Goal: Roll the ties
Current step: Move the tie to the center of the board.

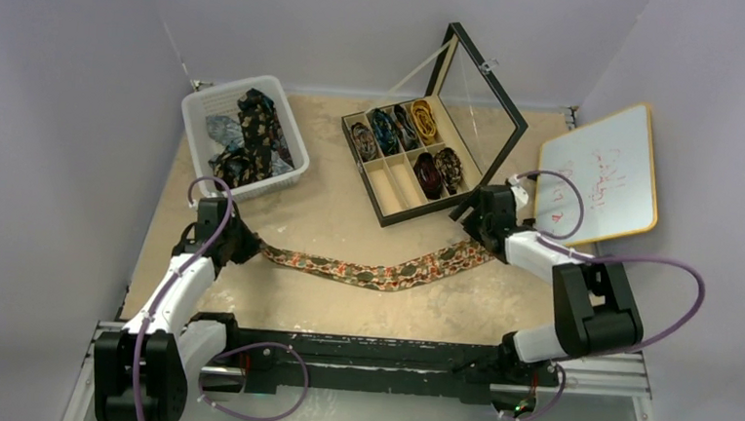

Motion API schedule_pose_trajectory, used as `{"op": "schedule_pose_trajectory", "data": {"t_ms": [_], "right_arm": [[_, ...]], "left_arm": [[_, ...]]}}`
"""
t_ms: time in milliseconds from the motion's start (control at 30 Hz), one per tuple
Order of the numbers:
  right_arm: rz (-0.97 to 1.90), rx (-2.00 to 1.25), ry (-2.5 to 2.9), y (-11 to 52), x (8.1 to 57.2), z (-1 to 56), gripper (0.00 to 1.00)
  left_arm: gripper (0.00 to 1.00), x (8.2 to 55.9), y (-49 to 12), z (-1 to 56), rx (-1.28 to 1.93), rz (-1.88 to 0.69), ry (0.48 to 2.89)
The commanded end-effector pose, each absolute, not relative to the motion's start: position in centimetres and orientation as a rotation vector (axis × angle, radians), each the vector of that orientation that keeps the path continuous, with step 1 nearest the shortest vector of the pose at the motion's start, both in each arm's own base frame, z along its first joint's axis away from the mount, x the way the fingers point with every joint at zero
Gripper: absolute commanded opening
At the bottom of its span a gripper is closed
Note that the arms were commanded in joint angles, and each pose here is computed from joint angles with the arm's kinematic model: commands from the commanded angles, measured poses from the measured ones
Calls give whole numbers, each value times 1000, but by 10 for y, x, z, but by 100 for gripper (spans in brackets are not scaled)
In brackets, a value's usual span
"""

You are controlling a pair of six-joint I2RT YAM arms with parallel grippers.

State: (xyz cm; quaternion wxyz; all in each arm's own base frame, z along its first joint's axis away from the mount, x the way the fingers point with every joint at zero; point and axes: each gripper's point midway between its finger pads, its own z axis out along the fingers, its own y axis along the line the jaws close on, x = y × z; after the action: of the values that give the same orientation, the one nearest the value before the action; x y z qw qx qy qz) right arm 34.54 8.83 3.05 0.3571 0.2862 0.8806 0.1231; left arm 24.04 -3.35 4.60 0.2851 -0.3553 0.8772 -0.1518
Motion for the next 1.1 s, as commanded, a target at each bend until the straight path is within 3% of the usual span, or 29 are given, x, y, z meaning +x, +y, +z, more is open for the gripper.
{"op": "schedule_pose_trajectory", "data": {"t_ms": [0, 233, 400, 600, 767, 833, 933, 1067], "right_arm": [[223, 1070, 2301, 64, 292, 5, 82], [-41, 1293, 2160, 12, 268, 12, 84], [21, 1331, 2149, -2, 275, 9, 84], [-45, 1359, 2074, -44, 283, 32, 84], [168, 1045, 2034, -26, 322, 84, 81], [399, 802, 2042, 10, 336, 106, 80], [704, 530, 2012, 64, 333, 131, 79], [835, 228, 2048, 131, 311, 130, 80]], "left_arm": [[0, 251, -39, 63, -871, -472, 2310], [0, 254, -66, 65, -776, -671, 2333], [0, 248, -97, 68, -721, -928, 2314], [0, 238, -112, 68, -718, -1017, 2326], [0, 228, -115, 57, -772, -965, 2361], [6, 232, -99, 58, -796, -823, 2368], [24, 237, -81, 64, -813, -676, 2372], [49, 235, -66, 63, -860, -553, 2384]]}}
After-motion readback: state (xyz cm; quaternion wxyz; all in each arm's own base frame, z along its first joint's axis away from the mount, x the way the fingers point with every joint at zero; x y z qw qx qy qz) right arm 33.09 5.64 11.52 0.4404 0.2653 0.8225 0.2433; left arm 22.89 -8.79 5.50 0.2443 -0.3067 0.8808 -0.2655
